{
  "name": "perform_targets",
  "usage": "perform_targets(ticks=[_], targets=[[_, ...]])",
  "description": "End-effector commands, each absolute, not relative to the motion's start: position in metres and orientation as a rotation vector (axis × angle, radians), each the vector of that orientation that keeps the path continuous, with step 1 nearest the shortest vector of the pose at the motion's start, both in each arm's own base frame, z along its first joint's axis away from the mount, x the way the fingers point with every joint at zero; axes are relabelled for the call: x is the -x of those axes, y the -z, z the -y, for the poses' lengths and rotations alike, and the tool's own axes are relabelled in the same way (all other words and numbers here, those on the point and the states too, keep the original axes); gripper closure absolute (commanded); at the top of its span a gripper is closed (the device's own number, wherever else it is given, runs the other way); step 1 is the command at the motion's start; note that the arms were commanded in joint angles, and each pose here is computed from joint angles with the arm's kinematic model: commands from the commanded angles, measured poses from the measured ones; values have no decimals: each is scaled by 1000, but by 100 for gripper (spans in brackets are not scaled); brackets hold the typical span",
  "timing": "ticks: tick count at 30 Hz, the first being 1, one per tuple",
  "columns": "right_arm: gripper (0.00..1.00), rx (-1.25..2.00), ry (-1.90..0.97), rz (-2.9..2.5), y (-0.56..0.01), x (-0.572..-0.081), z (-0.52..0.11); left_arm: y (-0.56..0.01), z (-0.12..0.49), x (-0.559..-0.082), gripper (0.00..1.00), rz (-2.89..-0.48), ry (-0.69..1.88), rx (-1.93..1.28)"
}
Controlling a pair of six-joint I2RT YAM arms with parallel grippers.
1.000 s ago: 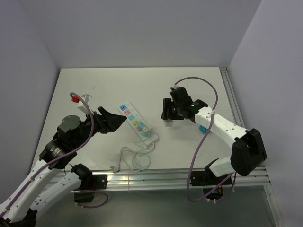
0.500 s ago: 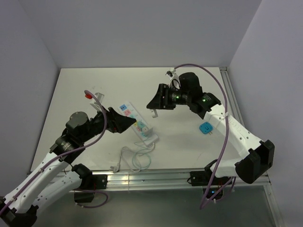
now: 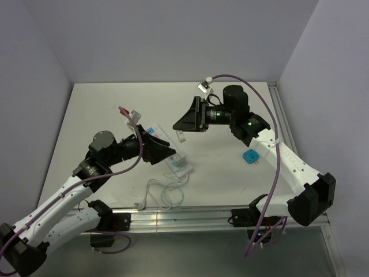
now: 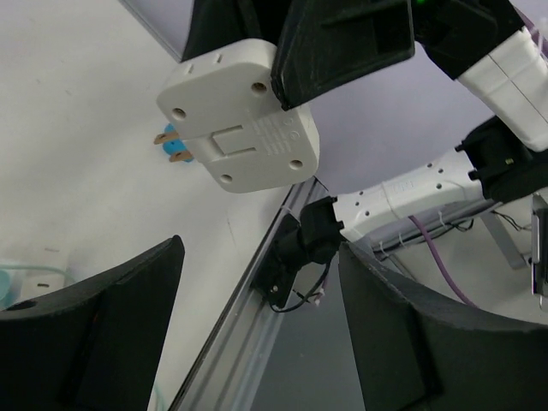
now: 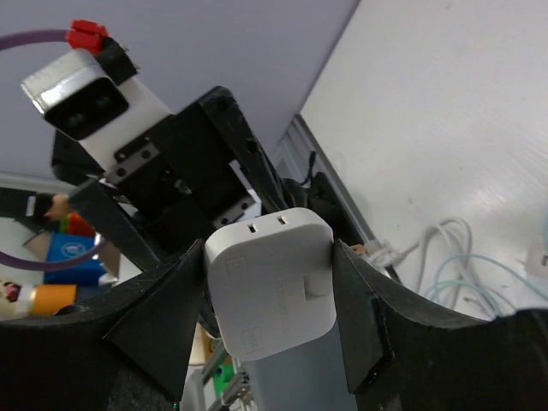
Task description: Insert the plug
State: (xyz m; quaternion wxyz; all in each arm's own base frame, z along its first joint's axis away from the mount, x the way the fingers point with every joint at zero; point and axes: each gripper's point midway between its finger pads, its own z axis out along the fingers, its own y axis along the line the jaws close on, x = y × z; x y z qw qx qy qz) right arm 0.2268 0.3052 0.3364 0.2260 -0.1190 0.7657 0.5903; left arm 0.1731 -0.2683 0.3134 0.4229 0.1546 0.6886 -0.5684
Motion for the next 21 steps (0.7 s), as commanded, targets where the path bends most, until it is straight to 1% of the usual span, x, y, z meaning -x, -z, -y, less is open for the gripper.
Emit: perform_targets(ticks=[1, 4, 7, 9, 12, 16, 21], targets=[[99, 393, -1751, -1964, -378, -213, -305, -334, 278, -158, 23, -1595, 1488, -548], [99, 387, -1746, -1968, -380, -213, -304, -336, 281, -155, 20, -1582, 1537, -542], [99, 368, -1737, -1972, -378, -214, -303, -338, 285, -152, 20, -1594, 1591, -537], [99, 357, -1736, -1974, -376, -214, -303, -343, 285, -160, 15, -1610, 1585, -464], [99, 338, -1740, -1970, -374, -215, -303, -346, 283, -173, 13, -1644, 1569, -339], [99, 276, -1720, -1976, -370, -219, -302, -352, 275, -183, 13, -1645, 1545, -209], [99, 196, -1697, -1977, -367, -225, -303, -356, 271, -189, 14, -1621, 1545, -127]])
